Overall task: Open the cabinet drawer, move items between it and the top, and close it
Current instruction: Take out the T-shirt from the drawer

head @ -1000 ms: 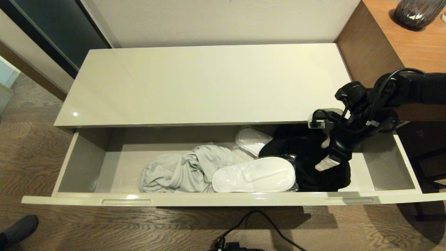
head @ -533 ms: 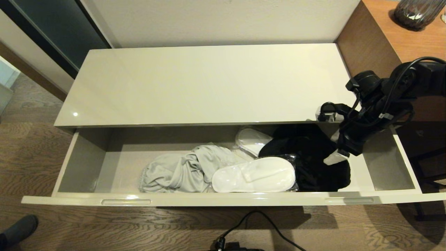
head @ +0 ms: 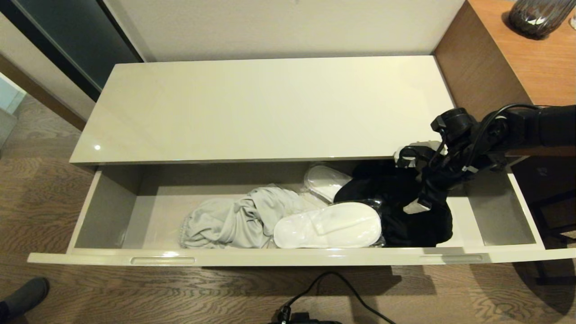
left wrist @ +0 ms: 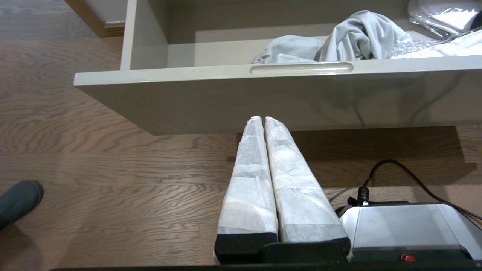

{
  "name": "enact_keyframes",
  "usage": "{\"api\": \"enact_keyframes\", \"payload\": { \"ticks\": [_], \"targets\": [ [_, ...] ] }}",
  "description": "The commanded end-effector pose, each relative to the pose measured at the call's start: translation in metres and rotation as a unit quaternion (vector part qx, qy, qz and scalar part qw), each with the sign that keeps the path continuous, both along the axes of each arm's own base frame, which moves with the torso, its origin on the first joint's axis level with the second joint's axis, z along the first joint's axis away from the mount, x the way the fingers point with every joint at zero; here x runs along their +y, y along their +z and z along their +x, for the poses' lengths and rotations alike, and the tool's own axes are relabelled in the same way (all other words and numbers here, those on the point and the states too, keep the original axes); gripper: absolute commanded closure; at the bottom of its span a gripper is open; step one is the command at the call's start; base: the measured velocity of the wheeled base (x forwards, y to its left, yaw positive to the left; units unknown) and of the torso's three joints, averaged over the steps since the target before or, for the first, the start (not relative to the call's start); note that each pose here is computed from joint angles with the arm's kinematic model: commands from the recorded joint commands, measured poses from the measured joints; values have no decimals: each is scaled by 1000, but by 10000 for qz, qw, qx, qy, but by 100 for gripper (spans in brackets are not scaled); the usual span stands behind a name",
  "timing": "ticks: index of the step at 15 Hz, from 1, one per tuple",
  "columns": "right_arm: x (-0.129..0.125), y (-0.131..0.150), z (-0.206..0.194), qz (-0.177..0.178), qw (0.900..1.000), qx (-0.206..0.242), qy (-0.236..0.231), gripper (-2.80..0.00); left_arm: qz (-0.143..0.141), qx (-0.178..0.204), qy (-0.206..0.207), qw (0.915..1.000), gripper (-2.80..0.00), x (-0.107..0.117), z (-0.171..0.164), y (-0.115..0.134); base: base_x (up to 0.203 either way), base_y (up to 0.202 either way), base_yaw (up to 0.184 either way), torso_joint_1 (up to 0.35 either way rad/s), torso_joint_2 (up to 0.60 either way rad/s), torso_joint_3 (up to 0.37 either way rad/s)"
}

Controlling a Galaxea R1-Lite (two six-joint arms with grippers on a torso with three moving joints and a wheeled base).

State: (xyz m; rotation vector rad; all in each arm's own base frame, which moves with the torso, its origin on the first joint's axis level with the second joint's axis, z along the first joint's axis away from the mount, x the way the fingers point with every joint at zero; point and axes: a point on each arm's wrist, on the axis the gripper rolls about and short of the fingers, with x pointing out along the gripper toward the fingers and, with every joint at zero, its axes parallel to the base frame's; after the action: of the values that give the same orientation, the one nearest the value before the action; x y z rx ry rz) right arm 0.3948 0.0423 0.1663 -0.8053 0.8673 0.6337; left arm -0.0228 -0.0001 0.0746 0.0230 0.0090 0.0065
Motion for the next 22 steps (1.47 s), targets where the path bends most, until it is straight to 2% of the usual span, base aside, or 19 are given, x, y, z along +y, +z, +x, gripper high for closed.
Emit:
{"api": "enact_keyframes", "payload": {
  "ticks": [1,6,11,16,19,22],
  "targets": [
    [5,-9,-1,-24,9999,146,81,-280,0,9,5,10000,0,0,0,0,0,0,0,0,0,0],
    [7,-9,-5,-64,10000,-8,76,-280,0,9,5,10000,0,0,0,0,0,0,0,0,0,0],
    [13,-40,-2,-112,9954,-953,80,-280,0,9,5,10000,0,0,0,0,0,0,0,0,0,0],
    [19,-49,-12,-177,9947,-1009,100,-280,2,9,5,10000,0,0,0,0,0,0,0,0,0,0],
    [21,-60,-10,-270,9889,-1460,0,-280,0,9,5,10000,0,0,0,0,0,0,0,0,0,0],
    [21,-67,-11,-303,9898,-1390,-25,-280,0,9,5,10000,0,0,0,0,0,0,0,0,0,0]
  ]
}}
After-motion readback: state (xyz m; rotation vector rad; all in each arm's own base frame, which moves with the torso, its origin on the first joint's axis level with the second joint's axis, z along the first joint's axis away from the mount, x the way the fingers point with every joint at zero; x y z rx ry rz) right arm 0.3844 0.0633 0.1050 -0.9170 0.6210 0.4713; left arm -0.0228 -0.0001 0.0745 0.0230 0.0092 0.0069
